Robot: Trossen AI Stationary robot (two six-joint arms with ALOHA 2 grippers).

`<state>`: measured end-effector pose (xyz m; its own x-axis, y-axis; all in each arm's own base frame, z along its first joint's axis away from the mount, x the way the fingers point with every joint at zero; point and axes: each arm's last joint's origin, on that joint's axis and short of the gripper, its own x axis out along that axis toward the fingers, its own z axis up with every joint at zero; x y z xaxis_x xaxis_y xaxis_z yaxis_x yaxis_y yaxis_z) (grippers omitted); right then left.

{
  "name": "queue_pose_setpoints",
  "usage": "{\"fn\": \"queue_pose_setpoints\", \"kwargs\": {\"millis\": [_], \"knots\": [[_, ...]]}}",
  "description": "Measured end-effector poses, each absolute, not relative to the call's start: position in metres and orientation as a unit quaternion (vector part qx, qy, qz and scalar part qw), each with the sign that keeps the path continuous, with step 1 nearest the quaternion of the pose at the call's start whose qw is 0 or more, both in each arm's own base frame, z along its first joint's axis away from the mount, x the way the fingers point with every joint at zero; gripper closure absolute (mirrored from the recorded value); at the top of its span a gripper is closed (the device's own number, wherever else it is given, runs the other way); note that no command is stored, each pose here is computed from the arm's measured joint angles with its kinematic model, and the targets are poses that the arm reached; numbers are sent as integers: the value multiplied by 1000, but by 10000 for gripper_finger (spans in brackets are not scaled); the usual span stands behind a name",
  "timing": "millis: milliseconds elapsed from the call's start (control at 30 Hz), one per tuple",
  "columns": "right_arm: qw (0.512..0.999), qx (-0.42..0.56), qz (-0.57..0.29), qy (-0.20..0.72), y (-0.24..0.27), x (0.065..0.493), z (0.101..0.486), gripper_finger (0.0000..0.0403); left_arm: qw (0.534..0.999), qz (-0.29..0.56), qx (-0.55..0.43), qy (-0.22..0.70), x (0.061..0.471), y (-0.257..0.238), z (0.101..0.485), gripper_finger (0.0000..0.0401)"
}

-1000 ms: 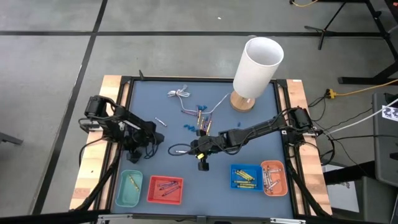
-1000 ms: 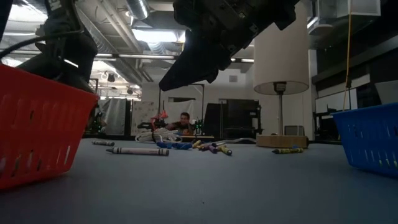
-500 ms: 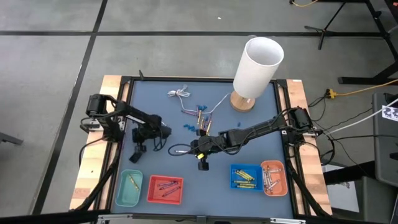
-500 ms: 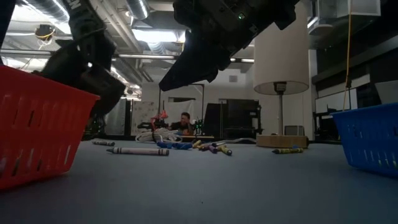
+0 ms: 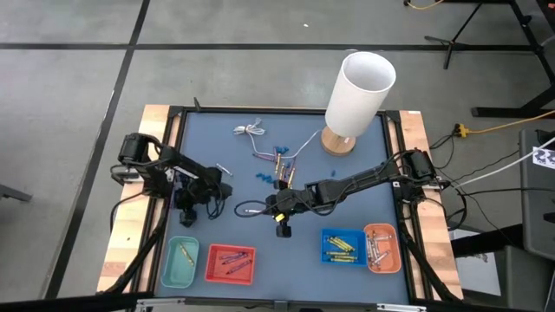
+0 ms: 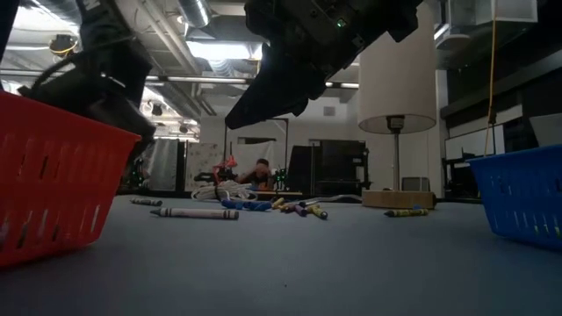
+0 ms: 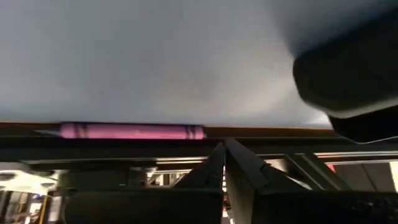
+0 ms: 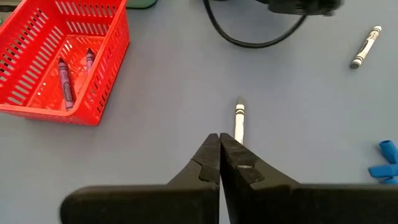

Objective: Sort crayons
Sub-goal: Put the red crayon into the red basket

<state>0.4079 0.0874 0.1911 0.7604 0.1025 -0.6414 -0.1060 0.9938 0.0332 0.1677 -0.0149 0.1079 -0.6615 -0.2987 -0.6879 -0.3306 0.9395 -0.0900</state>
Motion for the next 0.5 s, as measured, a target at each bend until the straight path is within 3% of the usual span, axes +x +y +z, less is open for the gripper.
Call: {"fn": "queue_pose_setpoints", "kwargs": {"millis": [500], "knots": [[938,-3,56,342,87,408,191,400,375,28,-138,916,148,-39,92,401]]}}
